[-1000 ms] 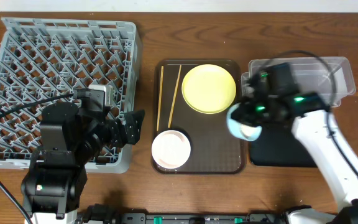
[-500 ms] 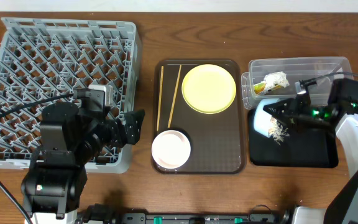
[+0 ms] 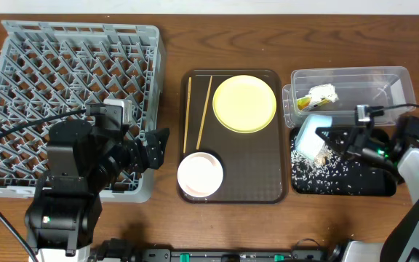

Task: Sort waste into correct bins and load items into the dishwasher
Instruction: 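Tip the blue bowl over the black tray to dump the rice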

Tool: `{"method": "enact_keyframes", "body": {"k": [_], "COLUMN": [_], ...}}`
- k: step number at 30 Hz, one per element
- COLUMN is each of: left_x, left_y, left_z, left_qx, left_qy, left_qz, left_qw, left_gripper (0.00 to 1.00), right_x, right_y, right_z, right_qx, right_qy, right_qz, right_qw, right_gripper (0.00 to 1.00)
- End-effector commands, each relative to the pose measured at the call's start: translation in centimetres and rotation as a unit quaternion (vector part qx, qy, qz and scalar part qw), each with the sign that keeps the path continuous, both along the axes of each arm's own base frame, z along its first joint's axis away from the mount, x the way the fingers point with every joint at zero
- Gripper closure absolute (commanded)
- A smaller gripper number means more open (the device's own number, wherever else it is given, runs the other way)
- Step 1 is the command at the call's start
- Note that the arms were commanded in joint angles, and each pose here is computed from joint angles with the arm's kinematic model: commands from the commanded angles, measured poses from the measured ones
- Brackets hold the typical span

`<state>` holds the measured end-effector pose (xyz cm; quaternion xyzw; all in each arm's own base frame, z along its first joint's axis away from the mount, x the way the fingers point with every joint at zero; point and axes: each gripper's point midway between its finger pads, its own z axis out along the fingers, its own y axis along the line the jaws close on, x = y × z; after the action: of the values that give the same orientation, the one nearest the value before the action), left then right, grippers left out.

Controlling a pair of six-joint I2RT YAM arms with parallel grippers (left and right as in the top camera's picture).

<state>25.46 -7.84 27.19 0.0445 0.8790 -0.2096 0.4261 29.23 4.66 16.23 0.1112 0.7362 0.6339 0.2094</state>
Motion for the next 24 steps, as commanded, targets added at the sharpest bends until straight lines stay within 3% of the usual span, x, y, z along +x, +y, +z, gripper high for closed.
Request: {"method": "enact_keyframes", "body": {"k": [1,24], "left_x": [-0.03,-0.03], "left_y": [-0.16,-0.16], "left_z": [1.00,1.00], "left_qx": [-0.007,-0.007], "left_qy": [-0.011,-0.011], "left_qz": [-0.003,-0.003], "left_qw": [1.000,1.000], "left_gripper": [0.02,0.02], "right_x": [-0.16,-0.27], "right_y": [-1.05,-1.86], "right_z": [1.30,1.06], "right_qx": [0.033,0.030], "right_qy": [-0.043,-0.048], "right_qz": [-0.016,-0.032], "right_qw": [0.998,0.998], "right_gripper": [0.99,0.99]}}
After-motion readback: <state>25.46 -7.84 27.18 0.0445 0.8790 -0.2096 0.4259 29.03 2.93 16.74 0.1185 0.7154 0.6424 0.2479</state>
